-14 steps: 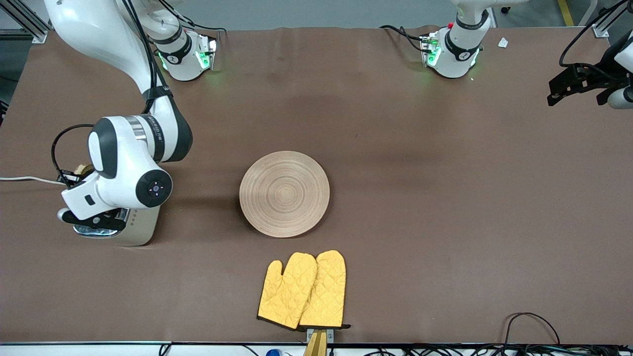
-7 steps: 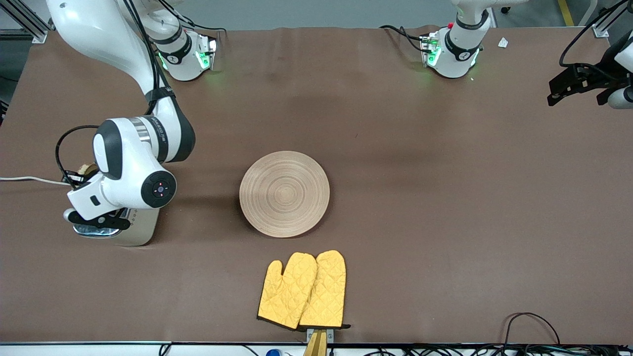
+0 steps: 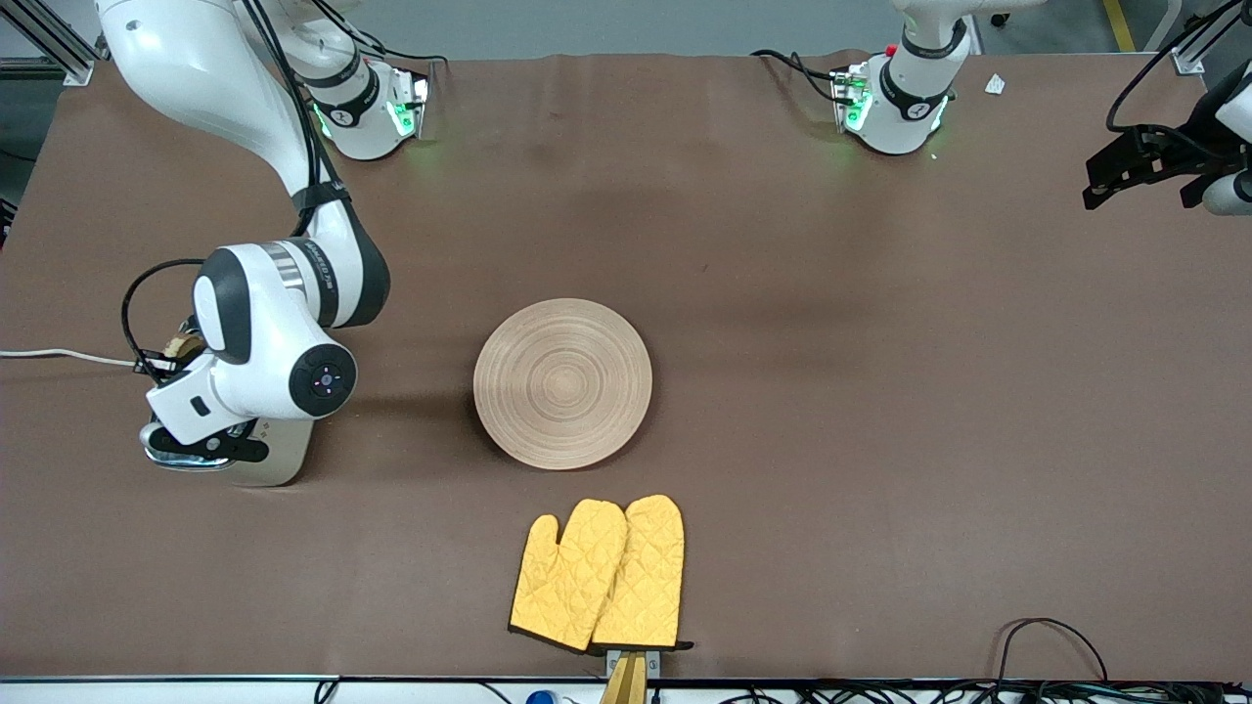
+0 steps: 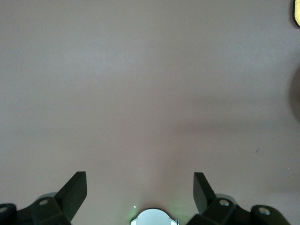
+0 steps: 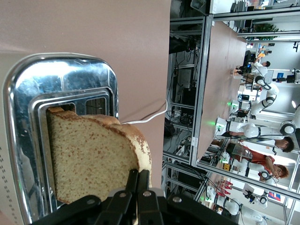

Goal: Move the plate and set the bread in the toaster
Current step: 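Open the right gripper and release the bread in the slot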

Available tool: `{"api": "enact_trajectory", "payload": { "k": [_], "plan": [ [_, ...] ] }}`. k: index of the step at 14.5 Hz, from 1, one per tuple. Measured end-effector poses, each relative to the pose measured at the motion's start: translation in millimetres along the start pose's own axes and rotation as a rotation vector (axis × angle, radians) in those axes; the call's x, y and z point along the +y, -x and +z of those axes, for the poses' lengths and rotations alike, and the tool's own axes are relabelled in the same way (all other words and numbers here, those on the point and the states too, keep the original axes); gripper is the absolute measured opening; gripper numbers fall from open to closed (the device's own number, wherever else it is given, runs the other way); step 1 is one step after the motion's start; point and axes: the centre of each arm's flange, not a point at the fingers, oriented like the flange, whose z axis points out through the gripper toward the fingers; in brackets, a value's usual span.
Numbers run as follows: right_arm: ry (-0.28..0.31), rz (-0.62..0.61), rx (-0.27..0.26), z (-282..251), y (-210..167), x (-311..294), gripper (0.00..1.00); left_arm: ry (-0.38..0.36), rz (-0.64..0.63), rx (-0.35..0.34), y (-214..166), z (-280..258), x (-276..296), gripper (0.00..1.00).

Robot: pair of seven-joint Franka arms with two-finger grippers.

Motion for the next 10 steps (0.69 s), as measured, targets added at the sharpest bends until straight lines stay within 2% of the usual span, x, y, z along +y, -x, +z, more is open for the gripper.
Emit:
{"api": "enact_trajectory", "payload": {
  "k": [2,5,6,8,10],
  "plan": [
    [-0.009,-0.001,0.01,5.0,-4.9,-2.8,0.18,0.0,0.0,0.0,0.0,0.0,0.0,1.0],
    [-0.02,-0.011,-0.006,16.5,-9.8,-11.2,0.49,0.0,0.0,0.0,0.0,0.0,0.0,1.0],
    [-0.05,-0.011,-0.014,15.5,-9.6,-13.7,0.61,0.0,0.0,0.0,0.0,0.0,0.0,1.0],
    [-0.165,0.01,-0.043,5.8,-10.2,-8.6,0.8,0.0,0.0,0.0,0.0,0.1,-0.1,1.0],
    [-0.351,0.061,-0.096,2.4,-16.5,15.4,1.0,0.0,0.0,0.0,0.0,0.1,-0.2,1.0]
  ]
}}
